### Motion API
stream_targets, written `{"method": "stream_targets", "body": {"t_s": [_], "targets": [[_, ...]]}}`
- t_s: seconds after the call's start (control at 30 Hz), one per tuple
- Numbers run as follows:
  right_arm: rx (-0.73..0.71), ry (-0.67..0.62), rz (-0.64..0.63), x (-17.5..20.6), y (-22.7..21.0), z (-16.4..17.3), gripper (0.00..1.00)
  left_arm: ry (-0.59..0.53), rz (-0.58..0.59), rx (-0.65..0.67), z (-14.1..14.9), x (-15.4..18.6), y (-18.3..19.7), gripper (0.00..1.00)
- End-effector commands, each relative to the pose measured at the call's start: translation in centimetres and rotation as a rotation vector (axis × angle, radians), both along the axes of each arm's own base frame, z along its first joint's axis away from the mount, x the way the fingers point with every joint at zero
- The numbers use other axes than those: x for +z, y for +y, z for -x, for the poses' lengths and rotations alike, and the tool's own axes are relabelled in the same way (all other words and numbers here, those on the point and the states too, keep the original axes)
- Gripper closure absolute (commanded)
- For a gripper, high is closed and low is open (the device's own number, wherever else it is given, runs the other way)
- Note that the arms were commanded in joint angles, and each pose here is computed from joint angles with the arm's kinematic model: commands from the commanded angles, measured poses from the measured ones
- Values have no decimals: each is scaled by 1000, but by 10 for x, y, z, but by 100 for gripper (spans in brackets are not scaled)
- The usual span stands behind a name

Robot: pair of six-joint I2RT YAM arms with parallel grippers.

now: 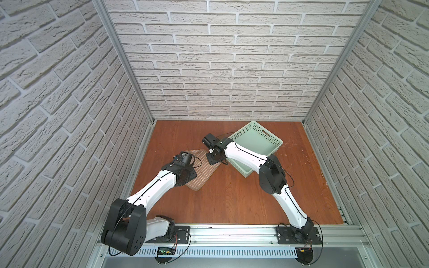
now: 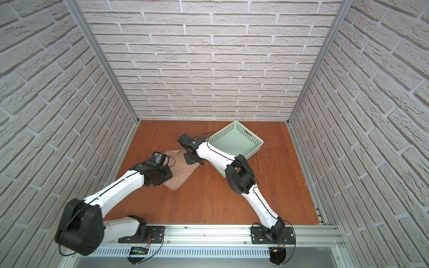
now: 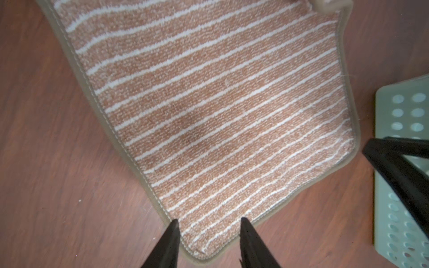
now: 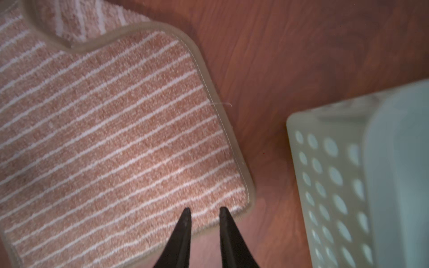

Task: Fold the square dishcloth
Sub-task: Flatten out the cleaning item at the center of the board.

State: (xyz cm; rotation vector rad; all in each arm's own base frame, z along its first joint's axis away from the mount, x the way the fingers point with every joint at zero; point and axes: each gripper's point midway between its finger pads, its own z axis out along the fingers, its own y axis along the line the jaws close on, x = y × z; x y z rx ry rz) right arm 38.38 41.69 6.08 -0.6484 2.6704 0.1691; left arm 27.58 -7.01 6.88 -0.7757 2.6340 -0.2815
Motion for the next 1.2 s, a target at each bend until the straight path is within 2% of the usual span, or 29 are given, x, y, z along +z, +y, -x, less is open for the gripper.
{"method": "stream_targets", "body": {"t_s": [0.0, 0.17, 0.33, 0.57, 0.83, 1.17], "targets": [[16, 0, 52, -10, -2, -4, 79, -47, 49, 80, -20, -2, 7, 57], [-37, 48, 76, -31, -13, 6, 83, -147, 123, 176, -63, 10, 27, 56], [-117, 90, 80, -41, -33, 27, 84, -173, 153, 189, -106, 13, 35, 57], [-208, 142, 42, -42, -50, 70, 84, -137, 271, 127, -153, -14, 6, 62], [-261, 131, 14, -33, -62, 101, 85, -82, 337, 11, -153, -29, -55, 67], [-318, -2, -17, 8, -87, 94, 84, -110, 432, -46, -162, -11, -97, 67]]}}
